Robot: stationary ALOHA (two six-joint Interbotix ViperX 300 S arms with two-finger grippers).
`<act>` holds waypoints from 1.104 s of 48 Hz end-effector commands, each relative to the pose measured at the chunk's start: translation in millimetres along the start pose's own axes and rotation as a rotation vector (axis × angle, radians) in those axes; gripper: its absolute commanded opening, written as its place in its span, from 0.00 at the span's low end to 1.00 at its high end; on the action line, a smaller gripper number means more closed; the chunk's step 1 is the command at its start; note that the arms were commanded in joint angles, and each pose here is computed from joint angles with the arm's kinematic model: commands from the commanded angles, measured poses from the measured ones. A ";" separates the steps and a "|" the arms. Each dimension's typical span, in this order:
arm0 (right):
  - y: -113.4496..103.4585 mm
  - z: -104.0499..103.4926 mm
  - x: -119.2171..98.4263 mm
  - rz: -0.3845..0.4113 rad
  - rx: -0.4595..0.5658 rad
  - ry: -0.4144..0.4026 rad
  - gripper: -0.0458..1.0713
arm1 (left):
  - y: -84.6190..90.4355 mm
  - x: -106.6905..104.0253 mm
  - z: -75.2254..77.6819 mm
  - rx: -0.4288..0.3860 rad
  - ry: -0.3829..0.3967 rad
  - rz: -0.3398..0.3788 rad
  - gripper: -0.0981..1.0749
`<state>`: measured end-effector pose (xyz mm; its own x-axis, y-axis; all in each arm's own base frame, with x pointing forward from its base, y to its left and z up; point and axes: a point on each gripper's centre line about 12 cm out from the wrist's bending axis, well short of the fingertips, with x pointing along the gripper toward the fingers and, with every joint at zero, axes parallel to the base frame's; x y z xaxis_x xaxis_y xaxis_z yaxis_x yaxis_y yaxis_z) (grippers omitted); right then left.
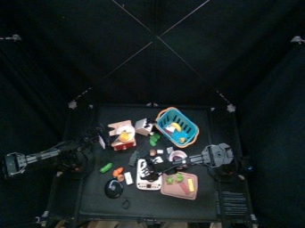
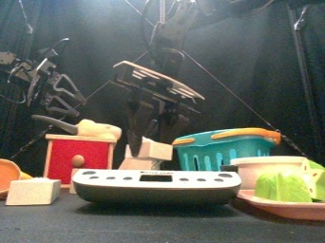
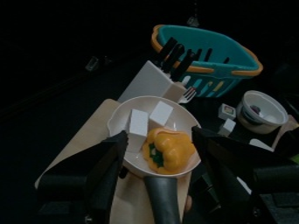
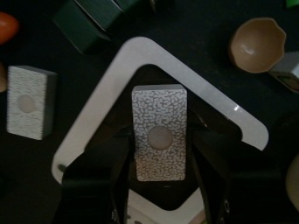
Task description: Place rice on top of other rice
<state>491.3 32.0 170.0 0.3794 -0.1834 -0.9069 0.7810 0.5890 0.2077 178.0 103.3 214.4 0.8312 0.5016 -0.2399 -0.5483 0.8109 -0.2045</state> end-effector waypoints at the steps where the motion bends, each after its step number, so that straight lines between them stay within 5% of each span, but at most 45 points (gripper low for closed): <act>1: 23.5 11.8 -24.4 0.140 0.014 -0.053 0.65 | -2.0 0.7 6.4 0.008 -0.025 -0.008 0.89; 12: 66.3 11.8 -6.7 0.356 0.061 -0.062 0.65 | -1.5 0.5 4.4 0.005 -0.019 -0.006 0.89; 35: 80.9 10.4 20.5 0.285 0.057 -0.034 0.68 | -1.5 0.5 4.4 0.005 -0.019 -0.006 0.89; 53: 79.3 12.9 29.8 0.240 0.036 -0.045 0.84 | -0.8 0.2 2.6 0.006 -0.015 -0.004 0.89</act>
<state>566.1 66.0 133.5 0.5273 -0.0740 -0.8465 0.7066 0.5914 0.3885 176.8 102.7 212.1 0.8305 0.5014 -0.2428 -0.5489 0.8110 -0.2027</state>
